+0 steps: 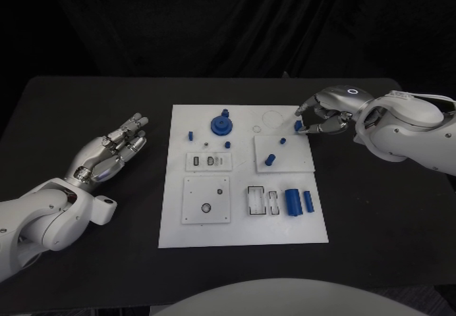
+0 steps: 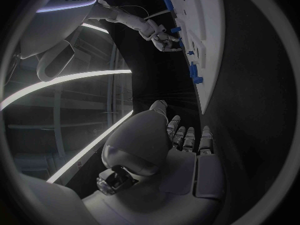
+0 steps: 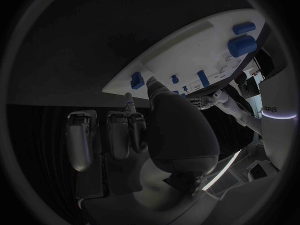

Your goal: Assemble the parts on the task board

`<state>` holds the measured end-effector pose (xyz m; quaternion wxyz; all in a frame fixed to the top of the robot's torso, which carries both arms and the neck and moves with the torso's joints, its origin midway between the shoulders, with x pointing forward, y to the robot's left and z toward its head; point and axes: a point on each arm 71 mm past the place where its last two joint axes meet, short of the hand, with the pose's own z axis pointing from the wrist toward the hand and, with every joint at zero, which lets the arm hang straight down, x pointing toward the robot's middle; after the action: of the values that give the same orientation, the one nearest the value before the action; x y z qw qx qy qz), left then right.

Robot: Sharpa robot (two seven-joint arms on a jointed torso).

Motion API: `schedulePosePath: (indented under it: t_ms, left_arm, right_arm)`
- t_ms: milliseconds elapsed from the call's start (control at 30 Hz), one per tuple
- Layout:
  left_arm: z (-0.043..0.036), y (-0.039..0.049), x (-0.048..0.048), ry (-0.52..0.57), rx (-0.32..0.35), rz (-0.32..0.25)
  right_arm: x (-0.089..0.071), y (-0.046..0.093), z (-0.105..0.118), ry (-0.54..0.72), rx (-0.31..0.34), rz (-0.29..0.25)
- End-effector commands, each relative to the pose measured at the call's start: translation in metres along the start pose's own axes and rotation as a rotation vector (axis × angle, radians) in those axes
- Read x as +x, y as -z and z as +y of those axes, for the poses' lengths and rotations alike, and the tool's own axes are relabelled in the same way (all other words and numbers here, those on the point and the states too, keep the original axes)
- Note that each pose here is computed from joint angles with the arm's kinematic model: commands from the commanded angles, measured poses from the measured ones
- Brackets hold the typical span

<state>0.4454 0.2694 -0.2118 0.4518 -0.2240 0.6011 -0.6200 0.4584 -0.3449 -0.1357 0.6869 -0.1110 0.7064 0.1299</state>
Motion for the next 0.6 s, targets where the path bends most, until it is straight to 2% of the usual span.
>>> schedulePosePath:
  t_ms: [33, 600]
  left_arm:
    - [-0.0124, 0.0001, 0.0005, 0.016, 0.166, 0.002]
    - [-0.0120, 0.0003, 0.0002, 0.018, 0.161, 0.004]
  right_arm:
    - [0.0023, -0.0008, -0.0005, 0.002, 0.010, 0.015]
    - [0.0050, -0.0056, 0.0007, 0.006, 0.020, 0.025]
